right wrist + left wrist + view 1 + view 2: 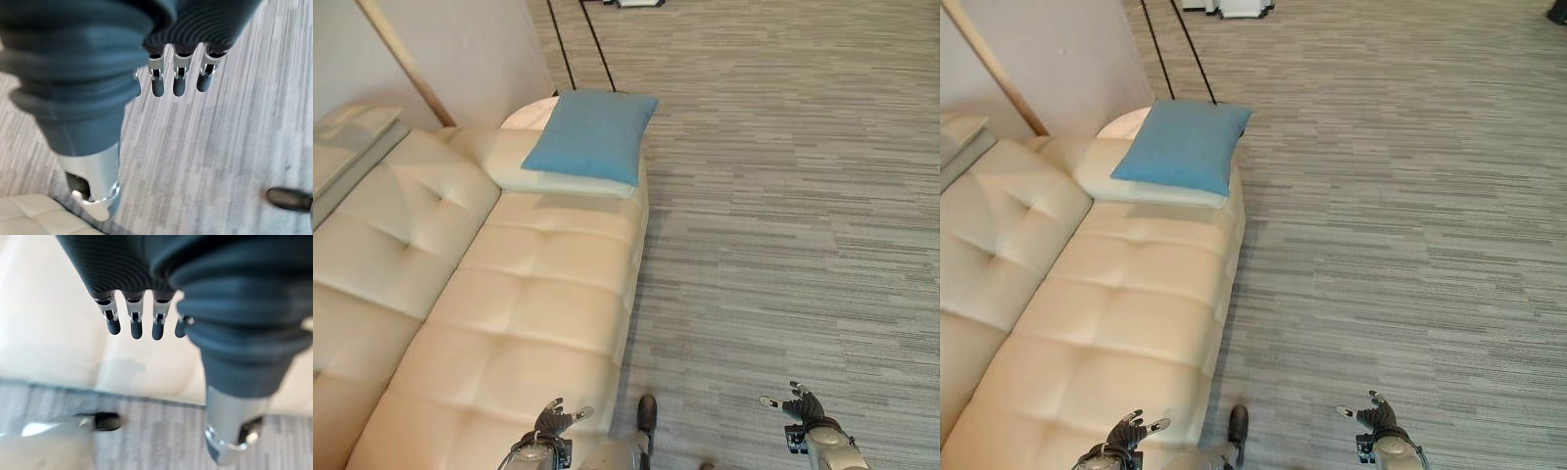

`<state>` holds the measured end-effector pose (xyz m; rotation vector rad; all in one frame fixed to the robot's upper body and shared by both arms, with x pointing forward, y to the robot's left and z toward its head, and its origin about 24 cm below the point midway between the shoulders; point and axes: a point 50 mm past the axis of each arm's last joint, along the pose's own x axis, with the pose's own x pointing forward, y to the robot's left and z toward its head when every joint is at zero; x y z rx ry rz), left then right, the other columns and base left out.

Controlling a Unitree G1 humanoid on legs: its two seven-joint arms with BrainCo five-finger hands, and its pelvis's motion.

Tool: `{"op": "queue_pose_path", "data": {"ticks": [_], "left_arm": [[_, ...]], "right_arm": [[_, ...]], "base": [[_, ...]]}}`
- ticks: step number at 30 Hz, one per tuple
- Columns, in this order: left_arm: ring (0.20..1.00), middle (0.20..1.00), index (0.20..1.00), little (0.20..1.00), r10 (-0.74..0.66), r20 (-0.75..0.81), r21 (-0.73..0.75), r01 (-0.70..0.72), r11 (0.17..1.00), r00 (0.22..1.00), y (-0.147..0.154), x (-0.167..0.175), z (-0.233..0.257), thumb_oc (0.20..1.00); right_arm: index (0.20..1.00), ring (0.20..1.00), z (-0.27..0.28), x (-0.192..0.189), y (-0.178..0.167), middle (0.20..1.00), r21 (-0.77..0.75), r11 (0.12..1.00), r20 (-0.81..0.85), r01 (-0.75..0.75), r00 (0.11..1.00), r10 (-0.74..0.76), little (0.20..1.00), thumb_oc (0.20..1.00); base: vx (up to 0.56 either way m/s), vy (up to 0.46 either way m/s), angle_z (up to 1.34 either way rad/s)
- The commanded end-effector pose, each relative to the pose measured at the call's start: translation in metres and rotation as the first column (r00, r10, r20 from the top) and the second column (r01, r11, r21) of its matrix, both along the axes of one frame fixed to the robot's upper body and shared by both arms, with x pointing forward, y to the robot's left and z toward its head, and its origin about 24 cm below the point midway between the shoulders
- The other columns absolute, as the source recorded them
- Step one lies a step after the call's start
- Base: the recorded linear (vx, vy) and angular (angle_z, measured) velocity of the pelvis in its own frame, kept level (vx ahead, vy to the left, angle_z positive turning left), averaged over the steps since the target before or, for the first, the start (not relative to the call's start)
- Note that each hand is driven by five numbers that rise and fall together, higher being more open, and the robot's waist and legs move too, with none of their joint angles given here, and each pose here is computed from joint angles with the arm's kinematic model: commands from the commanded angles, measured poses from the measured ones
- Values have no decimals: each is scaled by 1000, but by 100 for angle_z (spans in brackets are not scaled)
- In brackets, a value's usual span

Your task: Pick up all the scattered cushions and arrange them neatly on the sofa.

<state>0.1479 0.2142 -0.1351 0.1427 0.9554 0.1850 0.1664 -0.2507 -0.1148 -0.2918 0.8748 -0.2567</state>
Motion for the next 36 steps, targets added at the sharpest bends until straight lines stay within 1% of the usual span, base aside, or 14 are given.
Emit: {"op": "queue_pose_path", "data": {"ticks": [1, 4, 5, 10, 14, 15, 16, 18, 20, 23, 30, 34, 35, 36], "left_arm": [[1000, 1000, 1000, 1000, -20, 102, 52, 15, 999, 995, 9, 29, 16, 1000], [1000, 1000, 1000, 1000, -39, 132, 65, 31, 997, 990, 9, 39, 22, 1000], [1000, 1000, 1000, 1000, -40, 159, 62, 31, 998, 987, 9, 48, 26, 1000], [1000, 1000, 1000, 1000, -38, 151, 79, 26, 997, 988, 12, 49, 26, 1000], [1000, 1000, 1000, 1000, -20, 150, 69, 10, 998, 988, 14, 49, 26, 1000], [1000, 1000, 1000, 1000, -17, 131, 58, 9, 998, 991, 12, 45, 22, 1000], [1000, 1000, 1000, 1000, 18, 126, 17, -20, 1000, 992, 6, 40, 19, 1000], [1000, 1000, 1000, 1000, 62, 114, -38, -58, 998, 992, 0, 38, 15, 1000], [1000, 1000, 1000, 1000, 45, 88, -36, -42, 998, 995, -2, 35, 12, 1000], [1000, 1000, 1000, 1000, 78, 50, -32, -77, 997, 996, 4, 26, 7, 1000], [1000, 1000, 1000, 1000, 113, -13, -15, -113, 993, 994, 10, 10, -1, 1000], [1000, 1000, 1000, 1000, 173, -114, 8, -173, 985, 978, 19, -15, -12, 1000], [1000, 1000, 1000, 1000, 207, -148, 11, -208, 978, 967, 22, -28, -16, 1000], [1000, 1000, 1000, 1000, 215, -163, 13, -216, 976, 963, 23, -33, -17, 1000]], "right_arm": [[1000, 1000, 18, 26, -1, 1000, -29, 998, 110, -50, 992, 53, 1000, 1000], [1000, 1000, 17, 26, -2, 1000, -30, 999, 106, -32, 994, 35, 1000, 1000], [1000, 1000, 18, 28, -4, 1000, -31, 999, 110, -21, 994, 25, 1000, 1000], [1000, 1000, 13, 22, -5, 1000, -32, 999, 83, 0, 997, 2, 1000, 1000], [1000, 1000, 9, 13, -9, 1000, -37, 999, 53, 20, 998, -18, 1000, 1000], [1000, 1000, 7, 8, -11, 1000, -34, 999, 40, 34, 999, -33, 1000, 1000], [1000, 1000, 3, 1, -13, 1000, -36, 999, 18, 33, 999, -32, 1000, 1000], [1000, 1000, 4, 0, -17, 1000, -41, 998, 17, 46, 999, -46, 1000, 1000], [1000, 1000, 6, 2, -21, 1000, -46, 999, 22, 29, 999, -28, 1000, 1000], [1000, 1000, 8, 3, -25, 1000, -52, 998, 22, 39, 999, -38, 1000, 1000], [1000, 1000, 5, 0, -21, 1000, -18, 999, 17, 47, 999, -46, 1000, 1000], [1000, 1000, 2, -3, -23, 1000, -42, 999, -24, 21, 999, -22, 1000, 1000], [1000, 1000, -2, -9, -20, 1000, -31, 999, -42, 20, 999, -22, 1000, 1000], [1000, 1000, -4, -12, -19, 1000, -31, 999, -54, 18, 998, -20, 1000, 1000]], "base": [[260, 119, -68], [211, 60, -34], [359, 16, -45], [318, -98, -64], [395, -169, -11], [506, -249, 10], [670, -351, 18], [607, -385, 49], [535, -398, 15], [372, -226, -31], [302, -21, -22], [567, 90, -32], [697, 210, 34], [688, 234, 50]]}}
